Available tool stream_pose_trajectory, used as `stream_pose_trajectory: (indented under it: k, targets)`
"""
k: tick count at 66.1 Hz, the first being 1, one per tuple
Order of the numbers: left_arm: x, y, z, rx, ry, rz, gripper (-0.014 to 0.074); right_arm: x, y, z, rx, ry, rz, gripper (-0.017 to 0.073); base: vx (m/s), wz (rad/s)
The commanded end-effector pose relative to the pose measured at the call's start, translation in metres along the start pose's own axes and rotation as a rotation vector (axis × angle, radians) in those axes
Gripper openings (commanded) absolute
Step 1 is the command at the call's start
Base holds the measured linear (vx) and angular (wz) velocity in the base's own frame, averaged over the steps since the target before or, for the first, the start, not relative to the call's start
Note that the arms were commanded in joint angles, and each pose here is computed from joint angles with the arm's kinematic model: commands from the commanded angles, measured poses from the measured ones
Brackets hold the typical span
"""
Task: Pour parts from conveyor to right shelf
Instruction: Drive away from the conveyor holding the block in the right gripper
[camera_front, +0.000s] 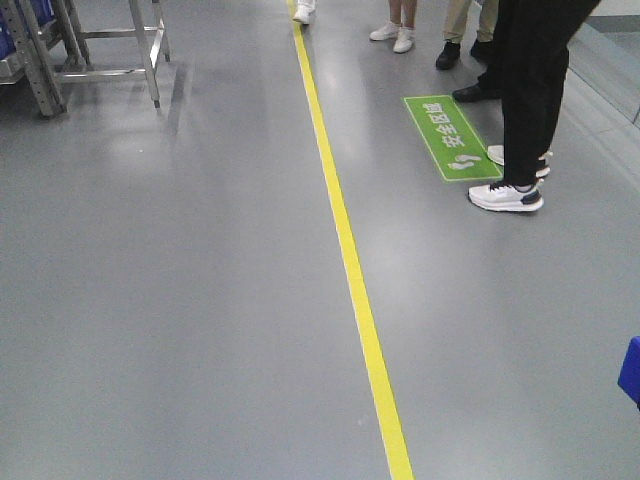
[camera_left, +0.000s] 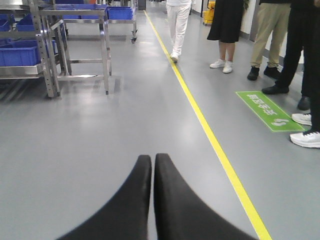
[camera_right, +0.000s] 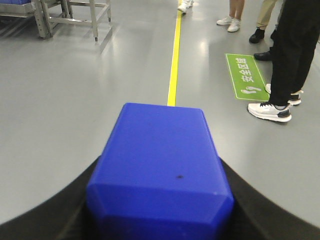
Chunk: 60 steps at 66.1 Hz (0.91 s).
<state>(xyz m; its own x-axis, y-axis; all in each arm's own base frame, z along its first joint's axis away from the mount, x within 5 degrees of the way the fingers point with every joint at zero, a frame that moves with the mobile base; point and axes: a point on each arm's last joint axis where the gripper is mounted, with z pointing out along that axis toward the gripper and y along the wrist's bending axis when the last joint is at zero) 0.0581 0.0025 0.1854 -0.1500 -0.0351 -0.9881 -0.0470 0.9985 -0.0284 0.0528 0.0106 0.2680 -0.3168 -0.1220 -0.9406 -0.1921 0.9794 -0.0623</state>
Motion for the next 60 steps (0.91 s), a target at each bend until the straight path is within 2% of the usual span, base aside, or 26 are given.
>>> stream_pose_trajectory:
  k: [1, 60]
  targets:
    - [-0.0122, -0.0008, -0.0006, 0.010, -0.077, -0.016, -0.0006, -0.0142, -0.0015, -0.0030, 0.014, -0.091, -0.005, -0.0005, 0.56, 0.06]
    - [-0.0122, -0.0008, -0.0006, 0.010, -0.077, -0.016, -0.0006, -0.0142, -0.0015, -0.0030, 0.014, -0.091, -0.005, -0.0005, 0.71, 0.12]
